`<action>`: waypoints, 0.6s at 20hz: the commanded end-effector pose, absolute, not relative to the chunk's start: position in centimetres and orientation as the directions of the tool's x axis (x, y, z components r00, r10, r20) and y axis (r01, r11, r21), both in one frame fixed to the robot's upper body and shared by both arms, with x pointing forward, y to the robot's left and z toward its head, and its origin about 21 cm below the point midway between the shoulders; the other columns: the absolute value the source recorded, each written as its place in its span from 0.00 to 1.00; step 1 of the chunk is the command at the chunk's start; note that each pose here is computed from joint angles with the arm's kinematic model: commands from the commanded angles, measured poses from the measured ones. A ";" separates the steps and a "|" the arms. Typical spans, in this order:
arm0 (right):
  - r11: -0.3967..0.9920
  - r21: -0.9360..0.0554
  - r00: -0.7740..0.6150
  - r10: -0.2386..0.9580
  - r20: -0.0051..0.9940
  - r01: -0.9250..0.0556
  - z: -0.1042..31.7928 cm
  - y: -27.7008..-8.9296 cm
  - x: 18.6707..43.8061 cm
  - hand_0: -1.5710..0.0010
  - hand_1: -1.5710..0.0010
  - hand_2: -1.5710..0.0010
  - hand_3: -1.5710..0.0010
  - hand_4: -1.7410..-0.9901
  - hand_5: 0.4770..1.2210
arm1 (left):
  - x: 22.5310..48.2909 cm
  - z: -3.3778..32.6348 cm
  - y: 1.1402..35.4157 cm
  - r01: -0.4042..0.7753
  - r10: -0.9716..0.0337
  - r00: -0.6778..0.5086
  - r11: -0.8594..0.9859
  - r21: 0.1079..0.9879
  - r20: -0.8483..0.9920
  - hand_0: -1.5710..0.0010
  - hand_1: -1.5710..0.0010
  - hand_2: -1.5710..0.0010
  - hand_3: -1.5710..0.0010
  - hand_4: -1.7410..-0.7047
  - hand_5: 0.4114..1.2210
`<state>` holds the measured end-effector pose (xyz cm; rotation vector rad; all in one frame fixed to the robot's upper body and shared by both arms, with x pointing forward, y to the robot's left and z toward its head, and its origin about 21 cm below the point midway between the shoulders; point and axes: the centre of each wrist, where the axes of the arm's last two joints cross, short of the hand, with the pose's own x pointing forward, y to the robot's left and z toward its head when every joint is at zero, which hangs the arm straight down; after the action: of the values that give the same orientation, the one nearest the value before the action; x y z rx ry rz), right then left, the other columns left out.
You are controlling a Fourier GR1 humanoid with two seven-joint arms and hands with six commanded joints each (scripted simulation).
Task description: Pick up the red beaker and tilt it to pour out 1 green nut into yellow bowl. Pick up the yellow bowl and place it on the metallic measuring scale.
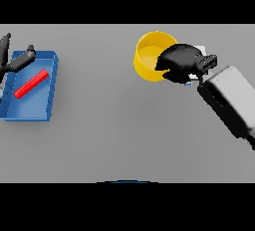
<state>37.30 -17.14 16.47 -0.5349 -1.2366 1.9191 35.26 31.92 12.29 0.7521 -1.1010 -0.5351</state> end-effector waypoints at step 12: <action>-0.103 -0.908 -0.389 0.918 0.070 -0.406 14.2 -24.5 42.1 0.00 0.00 0.00 0.25 0.03 1.00 | 34.7 12.7 31.5 0.023 -0.705 0.420 0.637 0.770 0.571 1.00 1.00 1.00 1.00 0.89 0.45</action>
<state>42.10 -24.52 14.22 -0.6728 -1.1372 1.6806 34.72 31.47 12.70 0.7676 -1.0494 -0.5169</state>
